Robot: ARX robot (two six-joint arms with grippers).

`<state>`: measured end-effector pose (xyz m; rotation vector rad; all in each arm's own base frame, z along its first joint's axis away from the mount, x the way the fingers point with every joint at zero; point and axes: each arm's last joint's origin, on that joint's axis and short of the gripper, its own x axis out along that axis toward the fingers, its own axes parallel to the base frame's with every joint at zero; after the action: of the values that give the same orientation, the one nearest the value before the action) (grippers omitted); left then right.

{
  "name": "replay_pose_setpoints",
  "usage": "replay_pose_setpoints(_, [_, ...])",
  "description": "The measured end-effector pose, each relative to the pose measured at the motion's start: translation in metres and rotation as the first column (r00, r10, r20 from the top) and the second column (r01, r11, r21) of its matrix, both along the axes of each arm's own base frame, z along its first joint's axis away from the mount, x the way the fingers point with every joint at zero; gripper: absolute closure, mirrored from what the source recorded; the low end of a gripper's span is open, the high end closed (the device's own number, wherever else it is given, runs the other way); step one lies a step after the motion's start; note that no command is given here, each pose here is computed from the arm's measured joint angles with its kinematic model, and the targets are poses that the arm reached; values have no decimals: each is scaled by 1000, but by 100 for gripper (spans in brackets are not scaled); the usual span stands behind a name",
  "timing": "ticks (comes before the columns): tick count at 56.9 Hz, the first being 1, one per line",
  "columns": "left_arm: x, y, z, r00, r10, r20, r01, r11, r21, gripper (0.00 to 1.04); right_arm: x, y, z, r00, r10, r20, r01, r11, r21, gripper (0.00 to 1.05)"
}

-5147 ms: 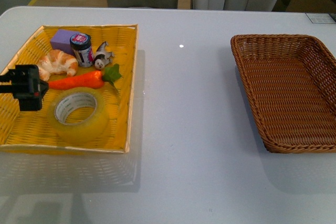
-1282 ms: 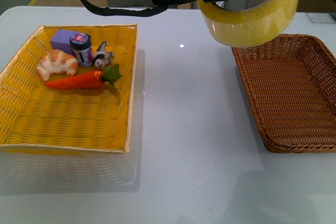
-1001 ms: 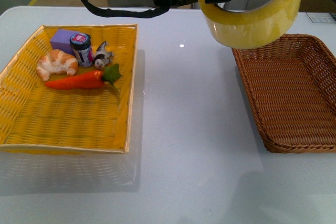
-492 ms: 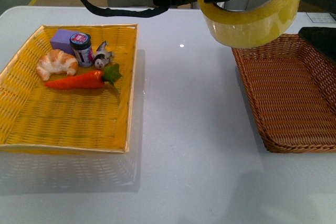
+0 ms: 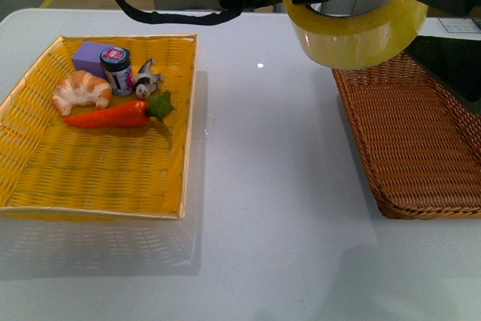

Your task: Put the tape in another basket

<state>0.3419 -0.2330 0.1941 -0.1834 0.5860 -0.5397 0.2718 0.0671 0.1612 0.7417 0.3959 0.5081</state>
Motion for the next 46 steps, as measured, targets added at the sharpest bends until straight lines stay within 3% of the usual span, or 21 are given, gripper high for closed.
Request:
replay_pose_setpoints(14, [0,0,0,1000,0,-1,0,1000,-1,89,2,-1,-2,999,-30,-29,31,999,30,54])
replay_pose_setpoints(46, [0,0,0,1000,-1,-1,1,1000,-2,89,3,-2,-2,999,-34,-39,36,998,45,56])
